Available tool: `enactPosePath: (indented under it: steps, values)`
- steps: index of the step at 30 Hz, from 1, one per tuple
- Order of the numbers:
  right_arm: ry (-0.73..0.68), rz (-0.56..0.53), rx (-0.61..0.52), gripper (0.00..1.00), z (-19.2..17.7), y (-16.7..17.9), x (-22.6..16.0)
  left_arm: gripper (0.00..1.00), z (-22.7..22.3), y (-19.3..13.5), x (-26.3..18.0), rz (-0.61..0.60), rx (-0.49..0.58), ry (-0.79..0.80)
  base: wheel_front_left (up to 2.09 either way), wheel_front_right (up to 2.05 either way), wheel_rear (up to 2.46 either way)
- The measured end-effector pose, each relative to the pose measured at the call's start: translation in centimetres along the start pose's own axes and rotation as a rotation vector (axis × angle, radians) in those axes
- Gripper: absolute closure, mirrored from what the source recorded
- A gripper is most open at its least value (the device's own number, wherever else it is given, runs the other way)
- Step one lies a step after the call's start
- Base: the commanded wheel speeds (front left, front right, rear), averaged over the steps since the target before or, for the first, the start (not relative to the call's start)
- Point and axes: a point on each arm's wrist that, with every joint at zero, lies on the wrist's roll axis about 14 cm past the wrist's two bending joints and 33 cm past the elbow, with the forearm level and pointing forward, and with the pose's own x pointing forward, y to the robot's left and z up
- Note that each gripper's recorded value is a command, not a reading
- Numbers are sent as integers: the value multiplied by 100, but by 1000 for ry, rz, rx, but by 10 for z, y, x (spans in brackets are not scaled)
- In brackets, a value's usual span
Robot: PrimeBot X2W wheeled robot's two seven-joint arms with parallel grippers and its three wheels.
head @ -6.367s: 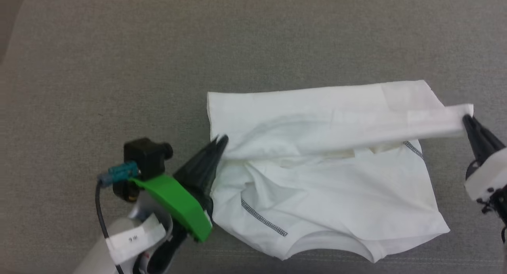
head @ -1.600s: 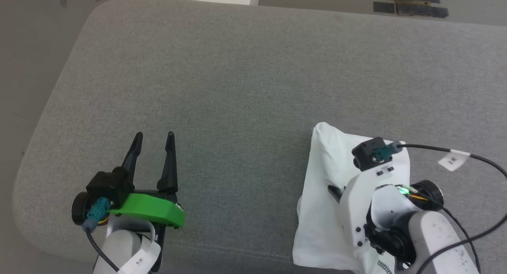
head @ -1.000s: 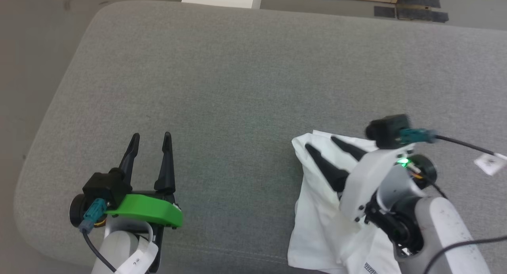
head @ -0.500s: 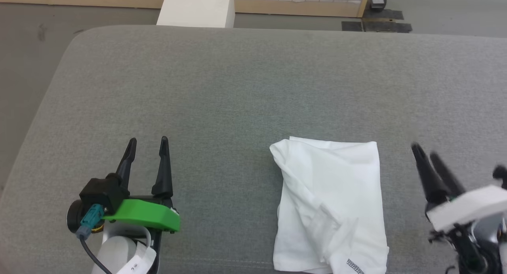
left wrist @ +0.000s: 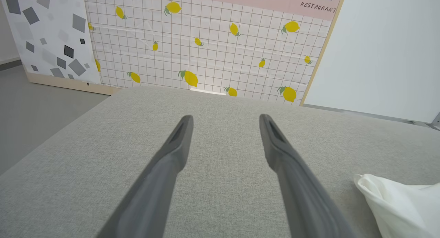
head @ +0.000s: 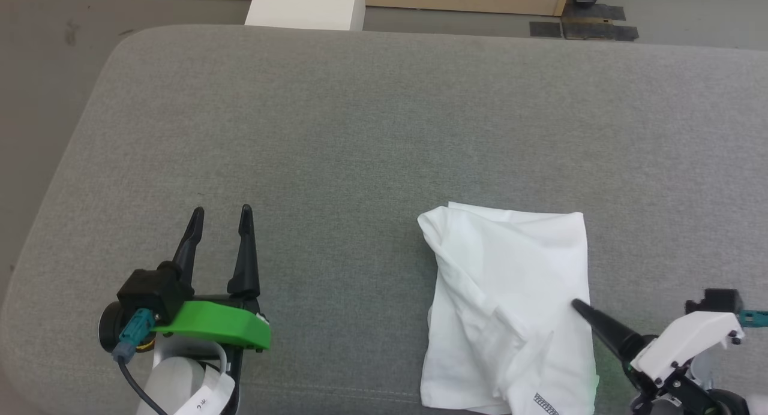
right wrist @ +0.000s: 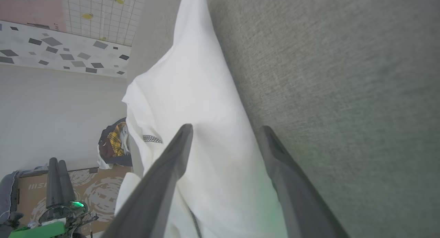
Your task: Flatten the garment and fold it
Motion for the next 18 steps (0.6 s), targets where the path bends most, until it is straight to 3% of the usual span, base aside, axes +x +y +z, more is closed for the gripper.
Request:
enactPosePath:
  steps: [7, 8, 11, 12, 18]
  values:
    - [179, -16, -30, 0, -35, 1, 13, 0, -1, 6, -3, 18, 3, 5, 0, 0, 0]
    - [207, -15, -52, 30, -38, 5, 18, 0, -1, 7, -4, 21, 2, 5, 0, 0, 0]
    - [212, -16, -78, 95, -37, 9, 23, 0, -1, 7, -5, 22, 1, 6, 0, 0, 0]
    - [210, -16, -89, 100, -37, 10, 24, 0, -1, 7, -6, 22, 1, 7, 0, 0, 0]
    - [166, -58, -220, 100, -22, 14, 27, 0, -3, 4, -3, 14, -2, 9, 0, 0, 0]
